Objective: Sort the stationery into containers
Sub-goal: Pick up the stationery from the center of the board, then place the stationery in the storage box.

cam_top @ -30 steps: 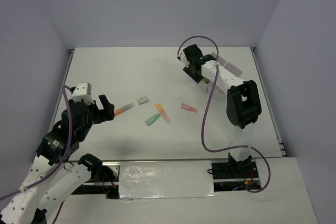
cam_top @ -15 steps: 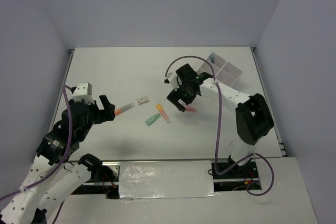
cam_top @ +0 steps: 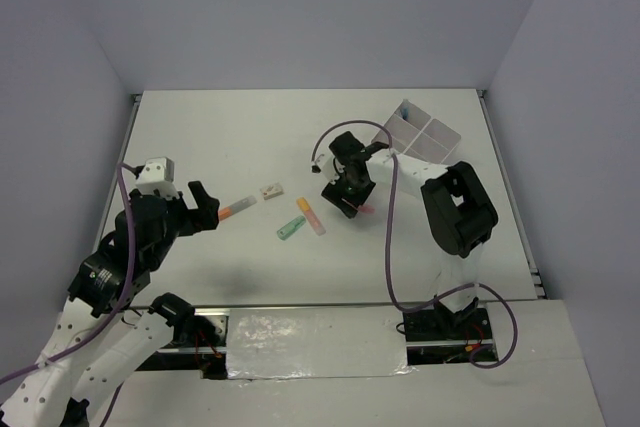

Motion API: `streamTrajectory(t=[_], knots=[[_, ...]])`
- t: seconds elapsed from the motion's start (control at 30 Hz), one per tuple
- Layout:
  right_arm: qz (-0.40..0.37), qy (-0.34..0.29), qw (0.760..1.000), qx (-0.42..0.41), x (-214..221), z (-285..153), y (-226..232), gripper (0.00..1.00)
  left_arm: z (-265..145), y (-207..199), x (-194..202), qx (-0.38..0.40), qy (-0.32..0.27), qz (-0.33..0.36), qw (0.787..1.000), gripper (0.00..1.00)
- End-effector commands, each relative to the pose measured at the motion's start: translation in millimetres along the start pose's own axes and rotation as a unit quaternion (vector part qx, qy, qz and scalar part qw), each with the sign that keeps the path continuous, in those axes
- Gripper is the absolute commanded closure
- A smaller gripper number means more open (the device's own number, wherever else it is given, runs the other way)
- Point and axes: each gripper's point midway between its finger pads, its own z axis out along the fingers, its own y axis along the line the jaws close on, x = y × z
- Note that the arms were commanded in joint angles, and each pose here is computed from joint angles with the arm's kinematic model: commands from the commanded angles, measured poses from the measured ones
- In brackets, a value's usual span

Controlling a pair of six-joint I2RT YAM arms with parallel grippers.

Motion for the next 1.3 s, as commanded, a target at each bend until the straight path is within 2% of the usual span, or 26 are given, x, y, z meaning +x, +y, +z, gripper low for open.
streamTrajectory(t=[0.0,0.03,0.17,0.3,0.4,0.43,0.63,0.77,0.9,1.0,1.1,1.2,1.27], knots=[[-0.002,-0.013,1.000,0.000,-12.3,3.9,-7.0,0.33,-2.6,-4.1,-10.6,0.014,-0.023,0.001,1.000,0.01],[-0.001,-0.010,1.000,-0.004,-10.8,6.4,-5.7,0.41,-3.5,-4.2,-11.6,0.015,-0.025,-0.001,1.000,0.01],[0.000,0.007,1.000,-0.019,-5.1,14.5,-1.7,0.50,-3.9,-4.4,-11.3,0.016,-0.025,0.000,1.000,0.01],[0.004,0.017,1.000,-0.024,-0.6,19.8,0.1,0.50,-5.1,-4.6,-12.0,0.019,-0.029,-0.001,0.999,0.01],[0.004,0.008,0.999,-0.034,-5.5,17.6,3.5,0.70,-5.8,-5.0,-12.6,0.020,-0.030,-0.001,0.999,0.01],[0.004,0.004,0.999,-0.035,-6.6,16.1,4.0,1.00,-5.8,-5.0,-12.6,0.020,-0.030,-0.001,0.999,0.01],[0.026,-0.076,0.997,0.022,-35.8,-11.9,-15.8,1.00,-7.2,-5.2,-13.0,0.022,-0.032,-0.002,0.999,0.01],[0.088,-0.173,0.980,0.039,-58.9,-54.7,-38.5,1.00,-7.5,-5.5,-13.1,0.023,-0.033,-0.002,0.999,0.01],[0.129,-0.215,0.967,0.049,-60.8,-78.7,-59.0,1.00,-7.2,-5.4,-12.8,0.022,-0.032,-0.001,0.999,0.01],[0.194,-0.230,0.944,0.136,-53.8,-101.2,-98.0,1.00,-7.0,-6.0,-12.9,0.023,-0.031,-0.001,0.999,0.01],[0.277,-0.261,0.893,0.241,-36.2,-140.9,-149.6,1.00,-6.7,-6.1,-12.2,0.023,-0.030,0.000,0.999,0.01],[0.335,-0.320,0.806,0.367,-19.9,-201.8,-203.2,1.00,-5.9,-7.3,-11.5,0.025,-0.028,0.001,0.999,0.01],[0.345,-0.333,0.773,0.416,-10.8,-220.3,-219.3,1.00,-5.6,-7.9,-11.4,0.027,-0.027,0.002,0.999,0.01]])
